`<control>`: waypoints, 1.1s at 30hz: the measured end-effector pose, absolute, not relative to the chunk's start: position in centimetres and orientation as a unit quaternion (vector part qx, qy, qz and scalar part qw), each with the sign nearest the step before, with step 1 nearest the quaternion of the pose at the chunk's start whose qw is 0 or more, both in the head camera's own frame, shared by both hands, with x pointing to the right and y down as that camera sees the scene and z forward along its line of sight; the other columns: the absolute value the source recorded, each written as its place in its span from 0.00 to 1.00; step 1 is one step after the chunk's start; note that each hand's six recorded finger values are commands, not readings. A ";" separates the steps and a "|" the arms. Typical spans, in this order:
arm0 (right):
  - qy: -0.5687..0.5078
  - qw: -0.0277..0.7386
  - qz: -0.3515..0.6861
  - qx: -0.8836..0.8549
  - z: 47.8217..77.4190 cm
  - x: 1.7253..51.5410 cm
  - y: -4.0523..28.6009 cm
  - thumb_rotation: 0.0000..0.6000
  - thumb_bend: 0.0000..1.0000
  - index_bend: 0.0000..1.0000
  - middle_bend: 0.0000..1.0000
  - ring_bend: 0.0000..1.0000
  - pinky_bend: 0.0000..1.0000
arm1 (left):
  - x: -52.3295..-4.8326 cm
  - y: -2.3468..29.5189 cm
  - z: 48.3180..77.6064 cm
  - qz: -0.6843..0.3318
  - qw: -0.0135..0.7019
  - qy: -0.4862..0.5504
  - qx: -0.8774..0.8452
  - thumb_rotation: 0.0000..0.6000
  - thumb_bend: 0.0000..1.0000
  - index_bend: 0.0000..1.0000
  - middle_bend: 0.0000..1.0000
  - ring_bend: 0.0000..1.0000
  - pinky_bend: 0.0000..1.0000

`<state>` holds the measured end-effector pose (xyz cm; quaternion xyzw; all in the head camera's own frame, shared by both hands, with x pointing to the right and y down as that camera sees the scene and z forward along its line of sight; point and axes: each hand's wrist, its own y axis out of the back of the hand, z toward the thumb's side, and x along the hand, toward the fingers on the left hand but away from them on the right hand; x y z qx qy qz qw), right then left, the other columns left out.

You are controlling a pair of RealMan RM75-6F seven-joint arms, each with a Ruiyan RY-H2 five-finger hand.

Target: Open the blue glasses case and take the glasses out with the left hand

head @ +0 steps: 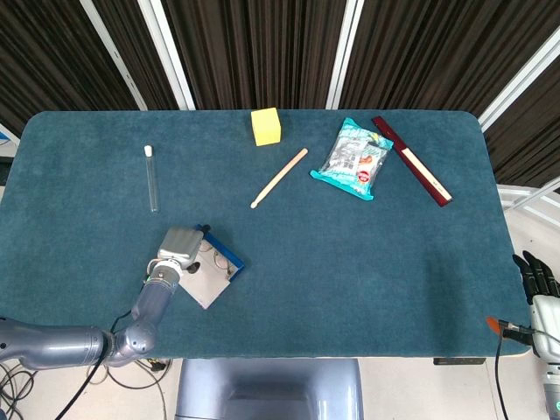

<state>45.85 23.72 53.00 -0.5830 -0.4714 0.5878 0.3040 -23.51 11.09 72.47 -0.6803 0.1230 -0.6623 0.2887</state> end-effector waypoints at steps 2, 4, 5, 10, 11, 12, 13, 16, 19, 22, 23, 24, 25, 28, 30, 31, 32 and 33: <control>-0.471 0.304 0.588 -0.583 53.0 45.8 23.7 1.00 0.17 0.00 0.00 0.00 0.19 | -24.4 11.0 72.4 -0.669 0.289 0.120 -0.674 1.00 0.31 0.22 0.99 0.92 0.96; -0.471 0.304 0.588 -0.583 53.0 45.8 23.7 1.00 0.17 0.00 0.00 0.00 0.19 | -25.3 11.1 72.2 -0.675 0.288 0.119 -0.669 1.00 0.31 0.25 1.00 0.92 0.96; -0.471 0.304 0.588 -0.583 53.0 45.8 23.7 1.00 0.17 0.00 0.00 0.00 0.19 | -25.7 11.1 72.1 -0.677 0.287 0.120 -0.667 1.00 0.31 0.26 1.00 0.92 0.96; -0.471 0.304 0.588 -0.583 53.0 45.8 23.8 1.00 0.17 0.00 0.00 0.00 0.19 | -28.1 11.5 71.4 -0.684 0.280 0.126 -0.662 1.00 0.30 0.29 1.00 0.92 0.96; -0.471 0.303 0.588 -0.583 53.0 45.8 23.8 1.00 0.17 0.00 0.00 0.00 0.19 | -28.5 11.5 71.2 -0.685 0.279 0.127 -0.661 1.00 0.30 0.29 1.00 0.92 0.96; -0.471 0.303 0.589 -0.583 53.1 45.8 23.8 1.00 0.17 0.00 0.00 0.00 0.19 | -29.0 11.6 71.1 -0.686 0.278 0.128 -0.660 1.00 0.30 0.28 1.00 0.92 0.96; -0.471 0.302 0.589 -0.583 53.1 45.8 23.8 1.00 0.17 0.00 0.00 0.00 0.19 | -29.5 11.7 70.9 -0.687 0.276 0.130 -0.659 1.00 0.31 0.28 1.00 0.92 0.96; -0.471 0.302 0.589 -0.583 53.1 45.7 23.8 1.00 0.17 0.00 0.00 0.00 0.19 | -30.4 11.8 70.5 -0.687 0.273 0.139 -0.659 1.00 0.30 0.27 1.00 0.92 0.96; -0.471 0.302 0.588 -0.584 53.1 45.7 23.8 1.00 0.17 0.00 0.00 0.00 0.19 | -30.7 11.7 70.3 -0.681 0.271 0.155 -0.662 1.00 0.30 0.28 1.00 0.93 0.97; -0.471 0.303 0.588 -0.584 53.1 45.7 23.8 1.00 0.17 0.00 0.00 0.00 0.19 | -30.4 11.4 70.0 -0.671 0.272 0.176 -0.667 1.00 0.30 0.32 1.00 0.94 0.98; -0.471 0.303 0.588 -0.584 53.1 45.7 23.8 1.00 0.17 0.00 0.00 0.00 0.19 | -30.2 11.3 69.9 -0.666 0.274 0.182 -0.669 1.00 0.30 0.35 1.00 0.94 0.98; -0.472 0.302 0.588 -0.584 53.1 45.7 23.8 1.00 0.17 0.00 0.00 0.00 0.19 | -30.0 11.2 69.9 -0.661 0.277 0.188 -0.672 1.00 0.30 0.37 1.00 0.95 0.98; -0.472 0.302 0.588 -0.583 53.1 45.7 23.8 1.00 0.17 0.00 0.00 0.00 0.19 | -29.6 11.1 69.8 -0.653 0.282 0.196 -0.675 1.00 0.30 0.38 1.00 0.95 0.99; -0.472 0.302 0.588 -0.584 53.1 45.7 23.8 1.00 0.17 0.00 0.00 0.00 0.19 | -28.2 10.9 69.6 -0.631 0.296 0.212 -0.685 1.00 0.30 0.42 1.00 0.95 0.99; -0.472 0.302 0.588 -0.584 53.1 45.7 23.8 1.00 0.17 0.00 0.00 0.00 0.19 | -27.3 10.9 69.7 -0.619 0.304 0.219 -0.690 1.00 0.30 0.43 1.00 0.95 0.99; -0.472 0.302 0.588 -0.583 53.1 45.7 23.8 1.00 0.17 0.00 0.00 0.00 0.19 | -26.7 10.9 69.8 -0.614 0.307 0.223 -0.693 1.00 0.30 0.44 1.00 0.95 0.99; -0.473 0.301 0.588 -0.584 53.0 45.8 23.8 1.00 0.17 0.00 0.00 0.00 0.19 | -26.3 11.0 70.0 -0.611 0.308 0.224 -0.694 1.00 0.30 0.44 1.00 0.95 0.99; -0.473 0.301 0.588 -0.584 53.0 45.8 23.7 1.00 0.17 0.00 0.00 0.00 0.19 | -26.0 11.0 70.1 -0.609 0.308 0.225 -0.695 1.00 0.30 0.44 1.00 0.95 0.99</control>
